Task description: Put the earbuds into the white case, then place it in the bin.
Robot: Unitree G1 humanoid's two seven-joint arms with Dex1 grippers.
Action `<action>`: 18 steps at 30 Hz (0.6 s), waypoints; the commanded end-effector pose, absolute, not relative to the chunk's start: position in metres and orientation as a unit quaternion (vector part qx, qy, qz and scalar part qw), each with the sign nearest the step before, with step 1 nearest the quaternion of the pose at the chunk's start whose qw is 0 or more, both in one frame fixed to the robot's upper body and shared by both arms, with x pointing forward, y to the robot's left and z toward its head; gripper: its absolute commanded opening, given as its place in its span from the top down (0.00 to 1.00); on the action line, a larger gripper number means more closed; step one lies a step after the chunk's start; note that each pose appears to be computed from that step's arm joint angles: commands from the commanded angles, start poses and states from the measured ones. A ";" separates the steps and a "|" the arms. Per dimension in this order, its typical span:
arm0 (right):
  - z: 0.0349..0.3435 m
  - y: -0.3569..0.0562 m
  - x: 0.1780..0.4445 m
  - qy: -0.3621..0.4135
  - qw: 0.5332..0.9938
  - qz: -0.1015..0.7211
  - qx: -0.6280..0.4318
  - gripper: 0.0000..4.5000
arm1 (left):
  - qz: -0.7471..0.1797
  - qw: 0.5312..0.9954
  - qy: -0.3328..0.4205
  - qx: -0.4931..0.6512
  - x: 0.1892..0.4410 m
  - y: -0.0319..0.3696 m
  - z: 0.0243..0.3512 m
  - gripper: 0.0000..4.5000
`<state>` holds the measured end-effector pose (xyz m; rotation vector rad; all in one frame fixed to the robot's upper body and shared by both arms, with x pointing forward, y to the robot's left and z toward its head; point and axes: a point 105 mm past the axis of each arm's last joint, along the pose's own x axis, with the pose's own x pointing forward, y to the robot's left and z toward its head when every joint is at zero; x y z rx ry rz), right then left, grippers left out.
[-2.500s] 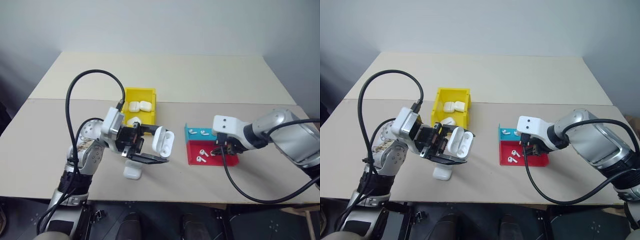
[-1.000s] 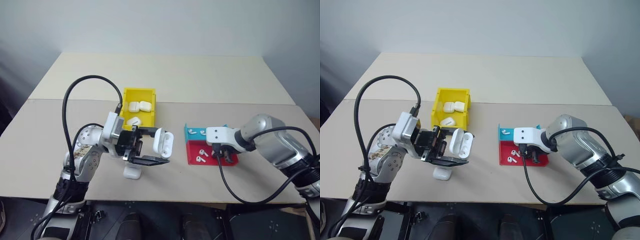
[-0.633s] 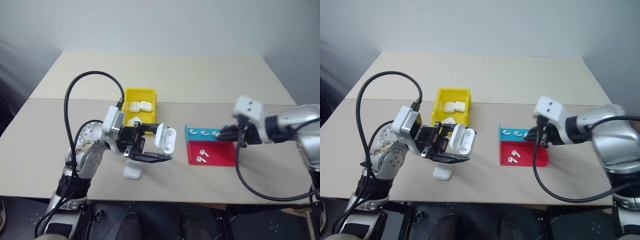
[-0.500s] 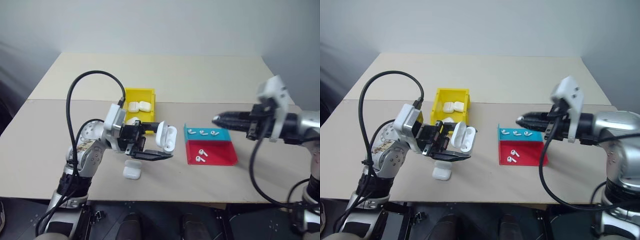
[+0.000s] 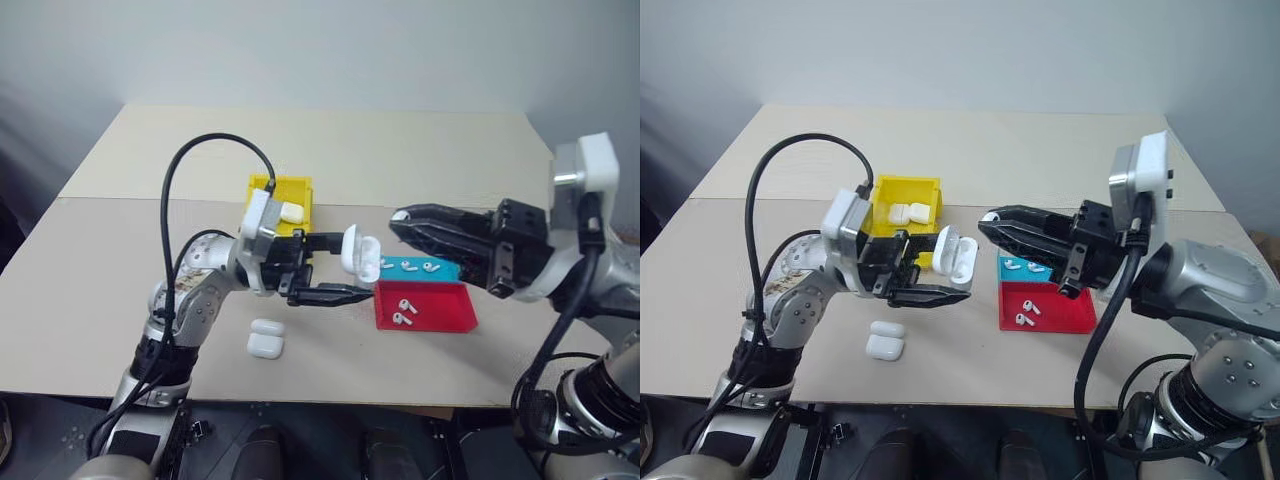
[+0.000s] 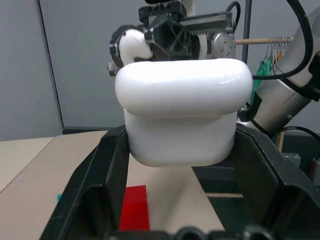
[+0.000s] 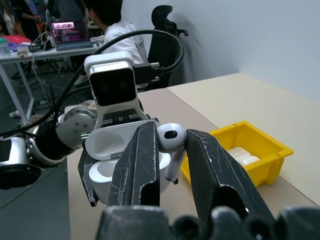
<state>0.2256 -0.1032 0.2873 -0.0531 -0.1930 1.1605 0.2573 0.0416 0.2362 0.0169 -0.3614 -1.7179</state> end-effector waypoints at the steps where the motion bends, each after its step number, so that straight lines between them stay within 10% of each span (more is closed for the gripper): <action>1: 0.292 -0.097 0.219 -0.117 0.823 0.555 -0.034 0.86 | -0.755 0.629 -0.182 0.024 0.252 0.036 0.248 0.38; 18: 0.283 -0.086 0.227 -0.119 0.831 0.543 -0.030 0.86 | -0.767 0.614 -0.182 0.029 0.249 0.038 0.250 0.38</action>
